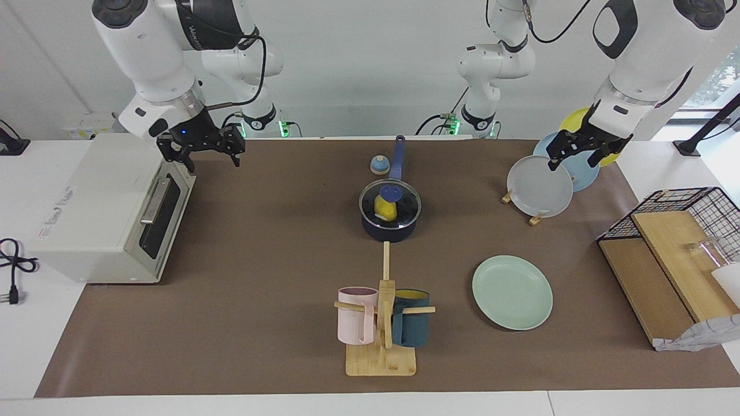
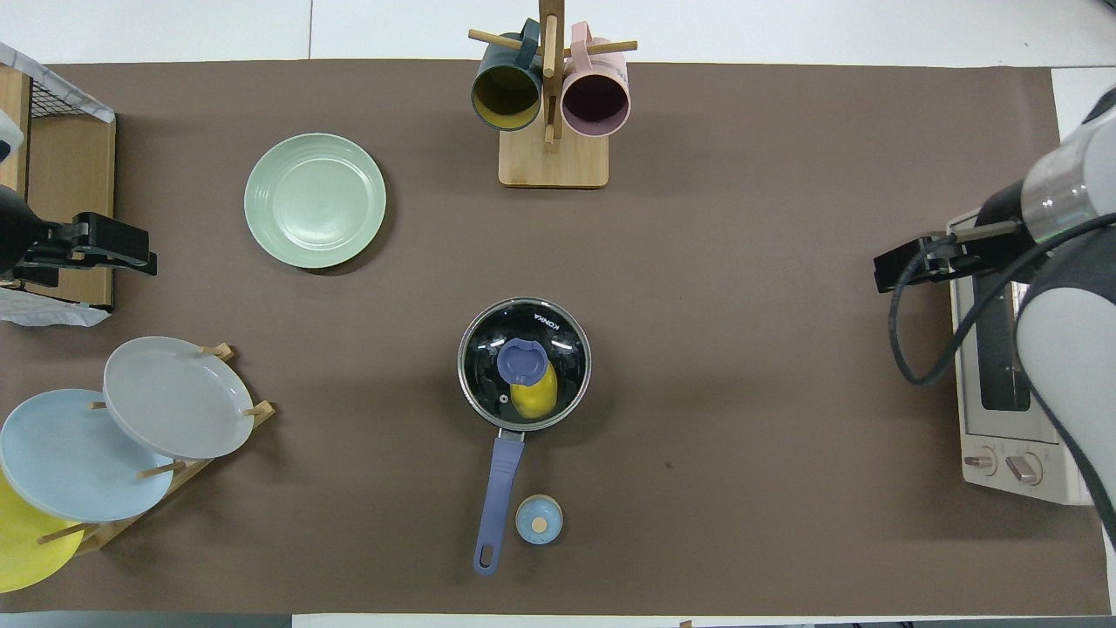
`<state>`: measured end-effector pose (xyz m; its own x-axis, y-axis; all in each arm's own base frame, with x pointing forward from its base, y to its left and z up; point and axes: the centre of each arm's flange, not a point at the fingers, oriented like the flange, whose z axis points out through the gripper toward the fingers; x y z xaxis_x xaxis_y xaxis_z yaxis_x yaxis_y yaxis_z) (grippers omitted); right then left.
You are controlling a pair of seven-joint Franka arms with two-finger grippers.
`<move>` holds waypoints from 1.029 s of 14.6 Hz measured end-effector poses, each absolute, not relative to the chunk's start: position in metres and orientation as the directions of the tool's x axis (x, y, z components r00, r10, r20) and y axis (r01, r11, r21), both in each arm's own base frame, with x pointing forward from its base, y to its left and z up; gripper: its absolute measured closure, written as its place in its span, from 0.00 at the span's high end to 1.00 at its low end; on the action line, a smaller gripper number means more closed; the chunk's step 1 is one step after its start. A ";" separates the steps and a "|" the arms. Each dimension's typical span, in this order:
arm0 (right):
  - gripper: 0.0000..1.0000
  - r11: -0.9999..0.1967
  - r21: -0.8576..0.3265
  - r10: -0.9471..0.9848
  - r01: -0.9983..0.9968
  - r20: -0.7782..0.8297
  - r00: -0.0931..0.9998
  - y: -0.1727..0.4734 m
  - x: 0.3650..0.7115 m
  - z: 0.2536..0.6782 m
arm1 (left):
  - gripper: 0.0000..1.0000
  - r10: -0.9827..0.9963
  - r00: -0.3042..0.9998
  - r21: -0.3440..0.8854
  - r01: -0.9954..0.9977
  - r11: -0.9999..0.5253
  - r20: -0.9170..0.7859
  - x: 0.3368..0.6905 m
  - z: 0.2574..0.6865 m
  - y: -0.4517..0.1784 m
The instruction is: Transfer potato from pot to plate
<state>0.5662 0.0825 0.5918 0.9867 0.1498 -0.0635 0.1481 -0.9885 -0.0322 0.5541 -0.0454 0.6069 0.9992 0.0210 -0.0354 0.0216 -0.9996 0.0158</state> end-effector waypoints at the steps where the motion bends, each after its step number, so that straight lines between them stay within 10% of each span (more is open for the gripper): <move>1: 1.00 -0.990 -0.037 0.136 0.134 -0.066 0.988 0.113 0.573 0.588 | 1.00 0.021 0.999 0.016 0.022 -1.000 -0.035 0.554 0.607 -0.045; 8: 1.00 -0.998 -0.027 0.064 0.062 -0.044 0.997 0.377 0.529 0.537 | 1.00 0.010 0.999 0.016 0.011 -1.000 -0.036 0.553 0.607 -0.051; 15: 1.00 -0.992 0.024 0.122 0.123 -0.019 0.992 0.447 0.501 0.451 | 1.00 0.013 0.999 0.016 0.014 -1.000 -0.036 0.554 0.607 -0.050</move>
<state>0.5010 0.4469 0.4508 0.9923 0.1225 -0.0191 0.1229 -0.9921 0.0236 0.5536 -0.0499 0.6069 0.9993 0.0129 -0.0363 0.0136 -0.9998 0.0164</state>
